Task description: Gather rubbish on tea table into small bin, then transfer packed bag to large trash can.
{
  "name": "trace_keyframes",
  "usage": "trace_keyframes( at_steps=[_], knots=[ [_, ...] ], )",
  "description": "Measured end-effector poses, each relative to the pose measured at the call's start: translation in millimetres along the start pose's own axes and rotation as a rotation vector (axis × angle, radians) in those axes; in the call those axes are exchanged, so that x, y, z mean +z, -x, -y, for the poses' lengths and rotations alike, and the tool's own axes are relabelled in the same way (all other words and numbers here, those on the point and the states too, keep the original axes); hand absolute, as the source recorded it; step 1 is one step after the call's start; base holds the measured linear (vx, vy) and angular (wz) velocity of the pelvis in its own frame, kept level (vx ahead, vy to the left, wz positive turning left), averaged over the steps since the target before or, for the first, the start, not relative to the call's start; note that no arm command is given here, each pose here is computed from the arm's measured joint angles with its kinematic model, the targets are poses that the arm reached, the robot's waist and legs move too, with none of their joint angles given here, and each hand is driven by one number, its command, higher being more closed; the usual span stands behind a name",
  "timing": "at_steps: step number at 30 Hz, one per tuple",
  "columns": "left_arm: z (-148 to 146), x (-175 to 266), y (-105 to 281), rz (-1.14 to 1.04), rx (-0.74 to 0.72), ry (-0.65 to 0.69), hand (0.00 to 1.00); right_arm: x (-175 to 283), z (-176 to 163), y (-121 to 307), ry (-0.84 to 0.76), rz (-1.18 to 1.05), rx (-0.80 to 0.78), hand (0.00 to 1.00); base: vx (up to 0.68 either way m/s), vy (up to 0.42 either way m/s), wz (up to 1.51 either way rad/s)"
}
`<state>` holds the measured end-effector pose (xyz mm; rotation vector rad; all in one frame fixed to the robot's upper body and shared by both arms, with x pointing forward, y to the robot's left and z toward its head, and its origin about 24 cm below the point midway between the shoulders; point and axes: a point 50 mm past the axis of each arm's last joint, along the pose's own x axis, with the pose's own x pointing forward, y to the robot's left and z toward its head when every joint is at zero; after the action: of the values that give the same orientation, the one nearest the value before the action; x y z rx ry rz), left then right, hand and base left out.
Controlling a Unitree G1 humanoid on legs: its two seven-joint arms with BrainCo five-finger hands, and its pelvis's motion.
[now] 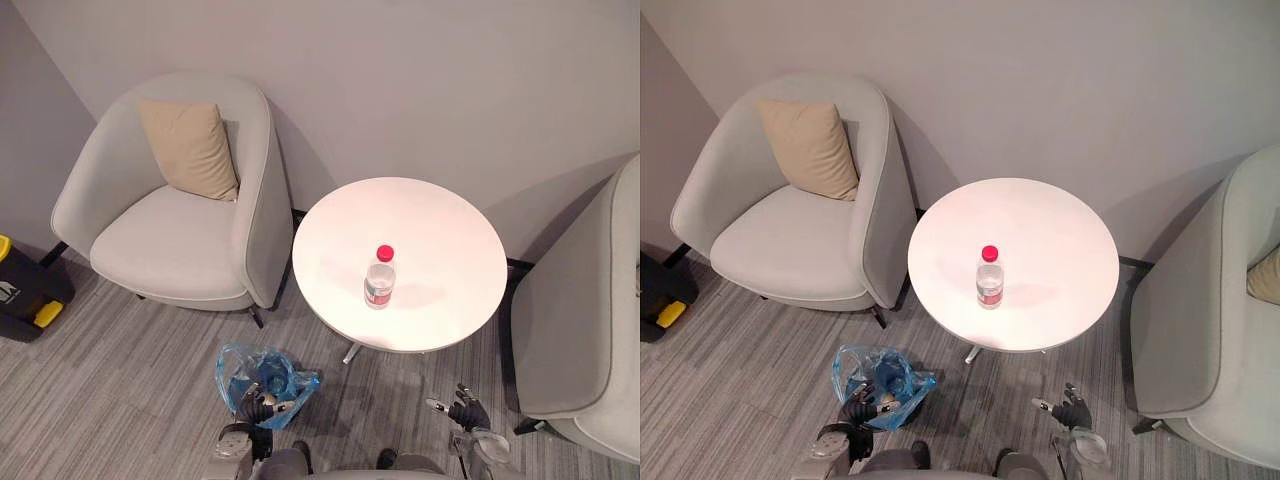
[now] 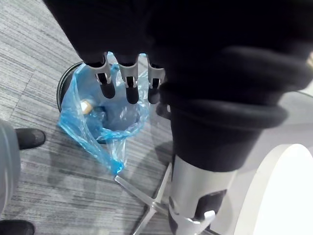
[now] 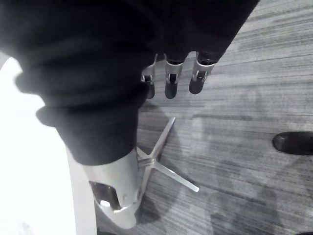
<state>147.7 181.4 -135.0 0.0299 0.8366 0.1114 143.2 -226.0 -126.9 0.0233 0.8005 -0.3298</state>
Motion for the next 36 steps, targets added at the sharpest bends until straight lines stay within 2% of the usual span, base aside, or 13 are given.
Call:
trace_keyframes(
  at_steps=[6,15,36],
  knots=[
    [-2,-6,2,-0.016,0.005,0.000,0.00,13,0,1,0.037,0.066,-0.012,0.00,-0.05,-0.032,-0.05],
    [-15,-8,6,-0.008,0.043,0.014,0.00,67,-1,16,0.085,0.351,-0.005,0.00,0.01,-0.004,-0.05],
    [-20,-21,15,-0.028,0.041,0.026,0.00,128,-9,24,0.160,0.595,0.066,0.00,0.00,0.001,0.03]
  ],
)
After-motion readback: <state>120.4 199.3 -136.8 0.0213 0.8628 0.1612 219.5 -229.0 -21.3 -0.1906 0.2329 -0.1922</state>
